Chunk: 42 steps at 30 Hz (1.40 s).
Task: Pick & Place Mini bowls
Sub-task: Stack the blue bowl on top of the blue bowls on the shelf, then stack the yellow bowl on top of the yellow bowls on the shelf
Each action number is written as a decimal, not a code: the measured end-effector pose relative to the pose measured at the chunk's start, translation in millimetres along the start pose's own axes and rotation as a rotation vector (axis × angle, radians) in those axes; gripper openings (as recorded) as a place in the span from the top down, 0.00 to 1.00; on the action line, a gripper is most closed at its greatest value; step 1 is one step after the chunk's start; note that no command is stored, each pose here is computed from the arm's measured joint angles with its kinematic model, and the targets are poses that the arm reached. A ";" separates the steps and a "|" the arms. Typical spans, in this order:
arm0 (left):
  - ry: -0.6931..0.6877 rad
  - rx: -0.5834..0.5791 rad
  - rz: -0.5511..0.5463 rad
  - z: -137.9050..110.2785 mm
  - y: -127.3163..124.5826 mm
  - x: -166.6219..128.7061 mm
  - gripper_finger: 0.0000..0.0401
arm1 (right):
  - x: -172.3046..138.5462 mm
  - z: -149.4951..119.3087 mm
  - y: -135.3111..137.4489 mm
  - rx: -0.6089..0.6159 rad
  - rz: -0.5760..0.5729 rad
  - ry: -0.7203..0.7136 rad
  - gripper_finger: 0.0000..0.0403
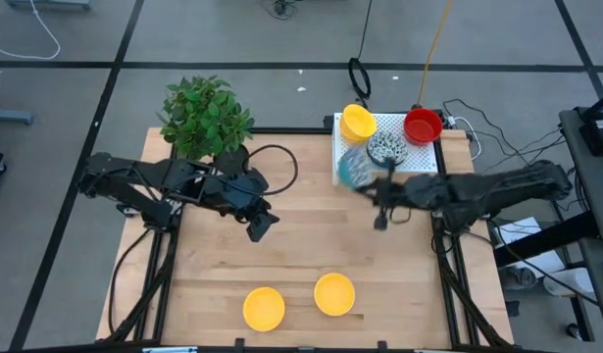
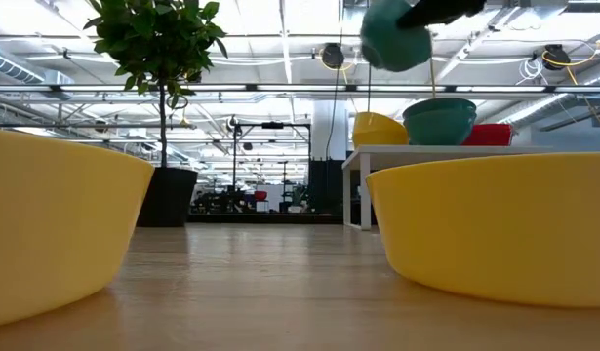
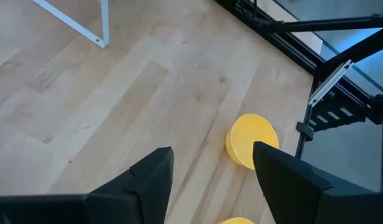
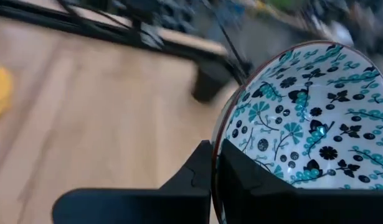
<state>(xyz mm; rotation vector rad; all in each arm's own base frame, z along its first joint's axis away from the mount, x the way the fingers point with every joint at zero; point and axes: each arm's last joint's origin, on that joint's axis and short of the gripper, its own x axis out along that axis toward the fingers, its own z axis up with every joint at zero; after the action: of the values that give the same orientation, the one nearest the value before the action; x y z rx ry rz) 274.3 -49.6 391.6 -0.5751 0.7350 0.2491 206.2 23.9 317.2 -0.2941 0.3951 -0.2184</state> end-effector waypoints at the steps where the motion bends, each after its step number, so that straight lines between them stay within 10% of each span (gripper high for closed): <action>1: 0.000 0.004 0.000 0.0 0.0 0.0 0.44 | -5.5 5.9 -9.5 0.035 -0.029 0.043 1.00; 10: -0.001 0.033 0.000 0.0 0.0 0.0 0.44 | -30.6 29.9 -65.3 0.258 -0.197 0.304 1.00; 19: -0.001 0.068 0.001 0.0 0.0 0.0 0.44 | 2.7 -4.0 -83.9 0.338 -0.326 0.663 1.00; 32: -0.001 0.073 0.001 0.0 0.0 0.0 0.44 | 28.9 -12.5 -83.0 0.297 -0.317 0.745 0.99; 42: 0.002 0.092 0.002 -0.2 0.2 0.0 0.44 | 24.5 -8.1 -84.8 0.282 -0.317 0.698 0.74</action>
<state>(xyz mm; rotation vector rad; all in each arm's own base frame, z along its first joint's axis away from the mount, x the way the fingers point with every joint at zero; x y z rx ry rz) 274.1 -49.5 391.4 -0.4869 0.7449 0.2155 212.1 -63.8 328.9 0.0116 0.9981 -0.6886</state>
